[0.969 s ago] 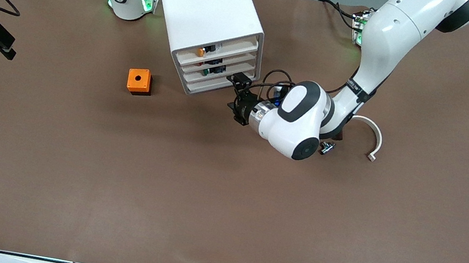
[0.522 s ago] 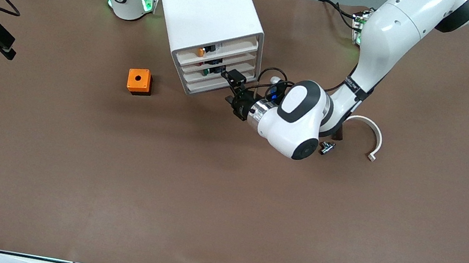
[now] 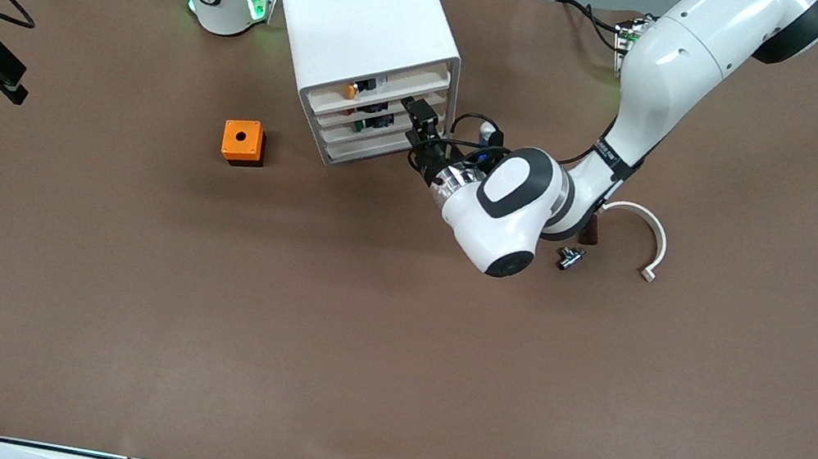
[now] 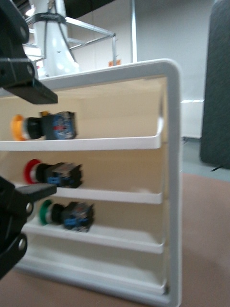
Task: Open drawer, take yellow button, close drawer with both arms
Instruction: 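Grasp the drawer handle with the left gripper and pull it open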
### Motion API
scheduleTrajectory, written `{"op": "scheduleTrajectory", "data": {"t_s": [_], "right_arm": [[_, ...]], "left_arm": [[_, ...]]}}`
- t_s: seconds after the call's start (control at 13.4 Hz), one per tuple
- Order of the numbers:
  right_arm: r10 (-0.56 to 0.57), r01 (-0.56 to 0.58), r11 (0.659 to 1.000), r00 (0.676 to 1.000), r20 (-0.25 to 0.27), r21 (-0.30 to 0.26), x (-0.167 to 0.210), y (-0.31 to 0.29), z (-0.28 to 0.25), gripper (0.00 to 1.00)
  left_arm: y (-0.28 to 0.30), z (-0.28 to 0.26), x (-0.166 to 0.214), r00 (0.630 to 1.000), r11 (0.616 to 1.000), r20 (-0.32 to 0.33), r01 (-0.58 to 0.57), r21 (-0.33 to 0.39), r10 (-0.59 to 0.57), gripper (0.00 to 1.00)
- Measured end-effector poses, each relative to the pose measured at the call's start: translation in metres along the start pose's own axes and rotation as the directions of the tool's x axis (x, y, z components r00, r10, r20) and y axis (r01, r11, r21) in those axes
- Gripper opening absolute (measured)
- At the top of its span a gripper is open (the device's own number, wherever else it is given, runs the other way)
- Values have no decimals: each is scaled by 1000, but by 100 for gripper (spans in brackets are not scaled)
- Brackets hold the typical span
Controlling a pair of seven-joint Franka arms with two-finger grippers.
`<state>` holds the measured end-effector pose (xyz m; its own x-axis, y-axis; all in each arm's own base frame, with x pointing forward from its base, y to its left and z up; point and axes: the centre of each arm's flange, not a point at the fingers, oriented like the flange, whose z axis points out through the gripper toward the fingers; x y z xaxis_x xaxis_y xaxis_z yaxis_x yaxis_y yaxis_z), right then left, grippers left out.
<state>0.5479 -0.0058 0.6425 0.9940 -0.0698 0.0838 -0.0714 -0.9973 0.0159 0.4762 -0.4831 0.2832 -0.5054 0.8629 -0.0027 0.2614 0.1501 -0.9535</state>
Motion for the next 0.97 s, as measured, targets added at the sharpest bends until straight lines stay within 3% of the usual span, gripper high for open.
{"op": "scheduleTrajectory", "data": {"t_s": [0.22,0.45,0.52,0.75,0.97], "right_arm": [[0,0,1000,1000,0,0,0,0,0,100],[0,0,1000,1000,1,0,0,0,0,100],[0,0,1000,1000,2,0,0,0,0,100],[0,0,1000,1000,3,0,0,0,0,100],[-1,1,1000,1000,3,0,0,0,0,100]], "left_arm": [[2,30,-1,997,999,-73,7,38,-4,64],[6,47,-2,995,998,-103,14,54,-9,57],[8,48,-1,994,998,-107,18,59,-12,52],[12,36,2,995,998,-96,24,64,-17,16],[12,30,3,996,998,-88,21,65,-15,14]]}}
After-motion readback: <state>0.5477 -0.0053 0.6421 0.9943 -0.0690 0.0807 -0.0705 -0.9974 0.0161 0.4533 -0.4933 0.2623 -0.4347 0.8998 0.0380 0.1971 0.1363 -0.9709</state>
